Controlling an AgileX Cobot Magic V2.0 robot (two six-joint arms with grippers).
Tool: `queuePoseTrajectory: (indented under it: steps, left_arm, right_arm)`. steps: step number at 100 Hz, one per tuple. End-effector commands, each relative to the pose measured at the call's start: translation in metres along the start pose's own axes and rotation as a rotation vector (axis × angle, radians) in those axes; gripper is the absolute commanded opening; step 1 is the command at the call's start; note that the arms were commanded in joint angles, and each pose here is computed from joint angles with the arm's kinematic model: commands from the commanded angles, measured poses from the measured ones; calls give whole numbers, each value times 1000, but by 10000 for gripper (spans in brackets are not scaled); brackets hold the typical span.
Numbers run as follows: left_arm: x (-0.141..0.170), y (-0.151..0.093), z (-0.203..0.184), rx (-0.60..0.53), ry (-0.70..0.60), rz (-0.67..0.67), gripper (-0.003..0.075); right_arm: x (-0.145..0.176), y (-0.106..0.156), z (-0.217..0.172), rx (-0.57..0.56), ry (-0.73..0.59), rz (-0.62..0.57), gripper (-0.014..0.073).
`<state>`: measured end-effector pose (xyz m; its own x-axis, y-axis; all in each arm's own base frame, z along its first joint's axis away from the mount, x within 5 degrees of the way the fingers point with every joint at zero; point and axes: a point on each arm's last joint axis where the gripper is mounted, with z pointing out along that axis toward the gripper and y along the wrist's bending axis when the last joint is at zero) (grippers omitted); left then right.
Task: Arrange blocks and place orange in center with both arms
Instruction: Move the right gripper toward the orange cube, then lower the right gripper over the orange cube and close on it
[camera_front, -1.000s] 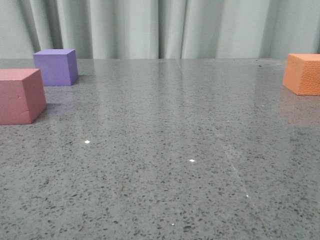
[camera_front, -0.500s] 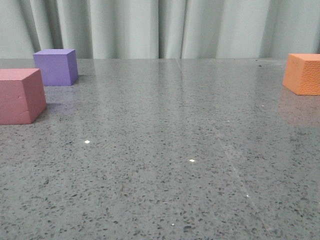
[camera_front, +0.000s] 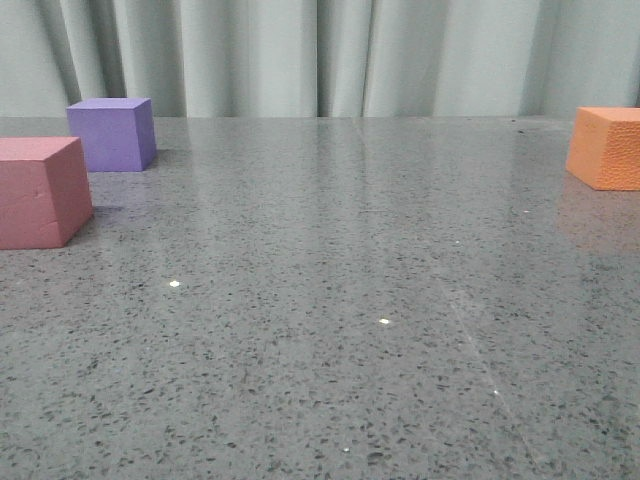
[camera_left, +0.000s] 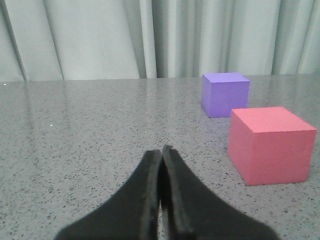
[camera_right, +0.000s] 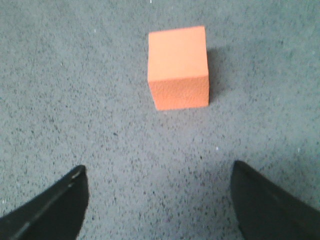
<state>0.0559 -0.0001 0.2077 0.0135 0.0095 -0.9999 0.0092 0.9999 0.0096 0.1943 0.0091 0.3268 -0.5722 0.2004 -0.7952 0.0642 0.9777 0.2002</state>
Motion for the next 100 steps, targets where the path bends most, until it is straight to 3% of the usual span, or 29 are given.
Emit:
queuePoseTrajectory:
  steps: [1,34,64,100]
  left_arm:
    - [10,-1,0,8,-55,-11,-19]
    - [10,-1,0,8,-55,-11,-19]
    - [10,-1,0,8,-55,-11,-19]
    - [10,-1,0,8,-55,-11,-19]
  right_arm:
    - [-22,3,-10,-13,-154,-26,632]
    - [-63,8,0,18,-182,-90,634]
    - [-95,12,55,42,-81,-108,634]
    - [-102,10,118,78,60,-127,634]
